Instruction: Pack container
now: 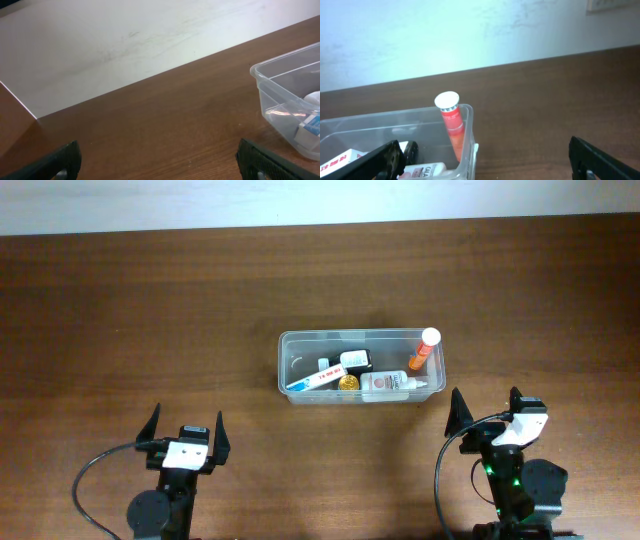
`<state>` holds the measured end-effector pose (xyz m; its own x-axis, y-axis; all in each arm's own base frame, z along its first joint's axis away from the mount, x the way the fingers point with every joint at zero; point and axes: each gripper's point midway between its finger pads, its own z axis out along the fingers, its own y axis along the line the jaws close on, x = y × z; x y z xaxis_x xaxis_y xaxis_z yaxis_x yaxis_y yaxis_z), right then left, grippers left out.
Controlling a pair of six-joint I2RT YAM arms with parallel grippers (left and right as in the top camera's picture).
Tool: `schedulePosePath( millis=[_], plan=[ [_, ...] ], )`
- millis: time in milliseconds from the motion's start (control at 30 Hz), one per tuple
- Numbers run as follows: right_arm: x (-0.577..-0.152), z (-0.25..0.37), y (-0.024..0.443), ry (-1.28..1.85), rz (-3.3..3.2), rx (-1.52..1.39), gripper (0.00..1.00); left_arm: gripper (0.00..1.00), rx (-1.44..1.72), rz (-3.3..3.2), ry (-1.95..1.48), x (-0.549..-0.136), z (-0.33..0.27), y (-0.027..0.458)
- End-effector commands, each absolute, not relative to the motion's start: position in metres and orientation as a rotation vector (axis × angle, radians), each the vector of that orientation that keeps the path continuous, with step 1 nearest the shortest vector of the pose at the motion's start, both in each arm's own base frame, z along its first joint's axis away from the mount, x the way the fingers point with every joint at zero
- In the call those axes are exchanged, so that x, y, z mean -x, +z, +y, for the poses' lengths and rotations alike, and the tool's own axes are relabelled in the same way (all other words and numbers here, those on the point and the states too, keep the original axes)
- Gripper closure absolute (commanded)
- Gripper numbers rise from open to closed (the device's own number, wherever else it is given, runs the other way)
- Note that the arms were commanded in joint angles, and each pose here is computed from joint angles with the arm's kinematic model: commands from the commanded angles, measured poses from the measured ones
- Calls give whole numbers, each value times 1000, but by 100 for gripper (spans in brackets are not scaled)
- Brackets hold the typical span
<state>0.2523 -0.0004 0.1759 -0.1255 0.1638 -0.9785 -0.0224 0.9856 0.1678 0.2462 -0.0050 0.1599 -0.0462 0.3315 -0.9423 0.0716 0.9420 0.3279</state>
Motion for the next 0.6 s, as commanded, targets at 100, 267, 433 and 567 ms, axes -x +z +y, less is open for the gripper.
schedulePosePath(
  millis=[100, 267, 433, 567],
  plan=[
    [-247, 9, 184, 186, 1617, -47, 1, 1, -330, 1607, 219, -246, -6, 160],
    [-243, 12, 184, 187, 1572, -20, 2, 1, -330, 1607, 219, -246, -6, 160],
    [-244, 14, 176, 199, 1589, -12, 2, 1, -330, 1607, 219, -246, -6, 160],
    [-244, 22, 162, 192, 1626, 43, 2, 1, -330, 1607, 219, -246, -6, 160]
  ],
)
